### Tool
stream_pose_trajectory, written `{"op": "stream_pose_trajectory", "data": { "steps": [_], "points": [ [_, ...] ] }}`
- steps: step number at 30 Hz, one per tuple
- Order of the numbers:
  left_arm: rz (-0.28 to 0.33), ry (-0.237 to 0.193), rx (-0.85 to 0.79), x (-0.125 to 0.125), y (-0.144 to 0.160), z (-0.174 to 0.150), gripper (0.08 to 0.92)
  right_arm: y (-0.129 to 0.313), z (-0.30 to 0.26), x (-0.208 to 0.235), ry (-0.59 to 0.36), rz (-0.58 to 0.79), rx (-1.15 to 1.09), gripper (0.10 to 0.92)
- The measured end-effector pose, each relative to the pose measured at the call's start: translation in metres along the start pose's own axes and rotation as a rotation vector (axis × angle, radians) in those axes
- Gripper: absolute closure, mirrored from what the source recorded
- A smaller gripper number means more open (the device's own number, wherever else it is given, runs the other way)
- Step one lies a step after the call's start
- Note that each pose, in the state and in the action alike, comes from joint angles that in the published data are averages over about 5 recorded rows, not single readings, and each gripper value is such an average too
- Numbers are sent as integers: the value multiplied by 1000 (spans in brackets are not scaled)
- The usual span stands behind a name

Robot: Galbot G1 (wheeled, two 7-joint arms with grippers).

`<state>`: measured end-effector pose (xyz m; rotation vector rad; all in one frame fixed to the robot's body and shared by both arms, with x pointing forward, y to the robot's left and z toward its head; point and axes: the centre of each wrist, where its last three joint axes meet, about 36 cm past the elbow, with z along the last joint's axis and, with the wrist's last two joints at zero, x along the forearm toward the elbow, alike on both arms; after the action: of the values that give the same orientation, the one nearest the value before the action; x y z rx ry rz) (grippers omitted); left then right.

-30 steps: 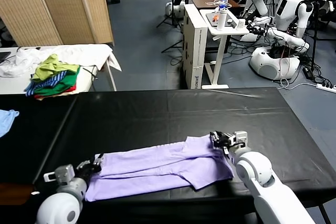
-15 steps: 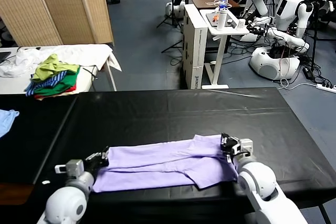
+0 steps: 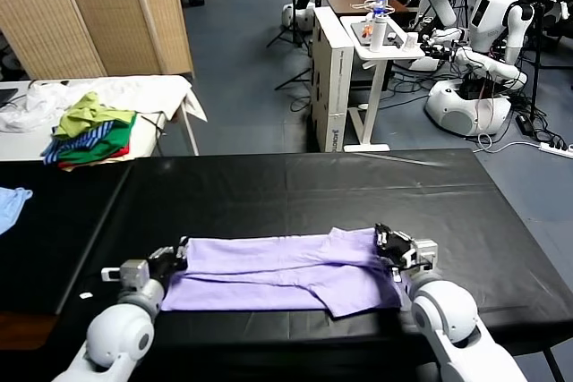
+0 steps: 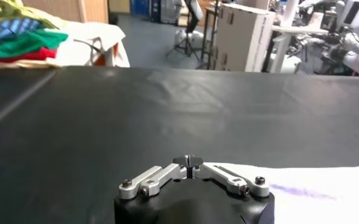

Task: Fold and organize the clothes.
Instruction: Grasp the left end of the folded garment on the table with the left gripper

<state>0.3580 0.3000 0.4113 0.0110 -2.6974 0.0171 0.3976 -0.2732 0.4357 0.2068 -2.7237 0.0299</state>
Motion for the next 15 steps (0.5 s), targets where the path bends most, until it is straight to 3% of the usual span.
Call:
{"op": "stream_pose_trajectory", "data": {
  "steps": [3, 5, 7, 15],
  "points": [
    [-9, -6, 5, 12, 3, -2, 273, -8, -4, 9, -9, 5, -1, 250],
    [-10, -4, 18, 21, 4, -3, 168, -13, -6, 16, -14, 10, -3, 166],
    [-10, 1, 38, 30, 5, -4, 113, -17, -7, 22, -21, 11, -4, 132],
    [-15, 39, 99, 53, 5, 11, 93, -25, -4, 37, -33, 25, -4, 115]
  ]
}}
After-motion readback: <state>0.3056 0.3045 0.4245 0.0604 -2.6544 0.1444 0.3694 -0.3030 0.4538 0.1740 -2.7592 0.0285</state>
